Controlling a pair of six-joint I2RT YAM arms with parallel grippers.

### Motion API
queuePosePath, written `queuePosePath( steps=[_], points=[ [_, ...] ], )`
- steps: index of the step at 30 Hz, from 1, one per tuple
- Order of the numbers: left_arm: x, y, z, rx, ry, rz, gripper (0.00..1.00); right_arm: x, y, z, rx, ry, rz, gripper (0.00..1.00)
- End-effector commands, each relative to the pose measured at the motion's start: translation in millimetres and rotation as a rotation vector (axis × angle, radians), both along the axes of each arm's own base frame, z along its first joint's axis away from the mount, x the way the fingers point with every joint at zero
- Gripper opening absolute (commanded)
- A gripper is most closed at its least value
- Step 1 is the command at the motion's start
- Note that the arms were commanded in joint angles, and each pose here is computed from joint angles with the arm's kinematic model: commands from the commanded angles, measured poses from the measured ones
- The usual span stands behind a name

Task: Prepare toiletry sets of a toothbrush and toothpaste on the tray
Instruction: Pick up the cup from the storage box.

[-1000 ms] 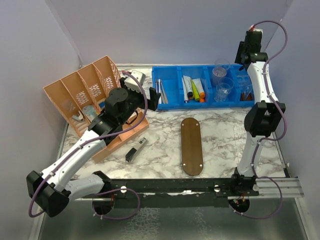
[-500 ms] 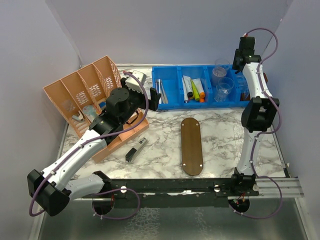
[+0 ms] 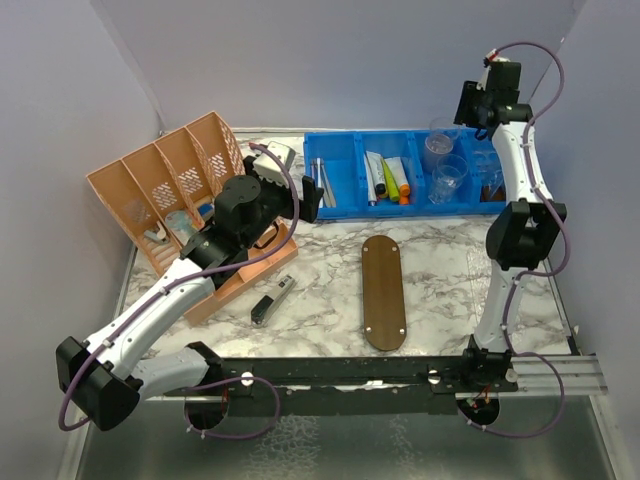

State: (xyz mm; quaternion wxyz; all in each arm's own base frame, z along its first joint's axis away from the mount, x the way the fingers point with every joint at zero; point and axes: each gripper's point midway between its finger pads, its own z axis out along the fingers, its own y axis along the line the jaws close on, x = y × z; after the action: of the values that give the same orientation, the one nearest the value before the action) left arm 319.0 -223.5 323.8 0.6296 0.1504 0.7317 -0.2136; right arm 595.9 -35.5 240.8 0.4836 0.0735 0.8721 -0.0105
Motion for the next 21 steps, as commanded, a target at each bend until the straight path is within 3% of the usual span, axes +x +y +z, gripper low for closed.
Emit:
queuePosePath(
  steps=[1,9,15,21],
  points=[
    [0.5,-4.4,0.5,-0.009,-0.008,-0.012,0.99,14.9,12.6,-17.2,0.062,0.016,0.054,0.51],
    [1.1,-4.2,0.1,-0.007,-0.009,-0.009,0.99,26.5,1.9,-50.6,0.036,0.064,0.003,0.46],
    [2.5,-4.6,-2.6,-0.001,-0.003,-0.007,0.99,30.6,1.3,-54.6,0.041,0.072,-0.005,0.26],
    [4.1,-5.8,-5.9,0.006,0.008,-0.006,0.99,30.8,-1.2,-1.3,0.03,-0.028,-0.018,0.06]
  ],
)
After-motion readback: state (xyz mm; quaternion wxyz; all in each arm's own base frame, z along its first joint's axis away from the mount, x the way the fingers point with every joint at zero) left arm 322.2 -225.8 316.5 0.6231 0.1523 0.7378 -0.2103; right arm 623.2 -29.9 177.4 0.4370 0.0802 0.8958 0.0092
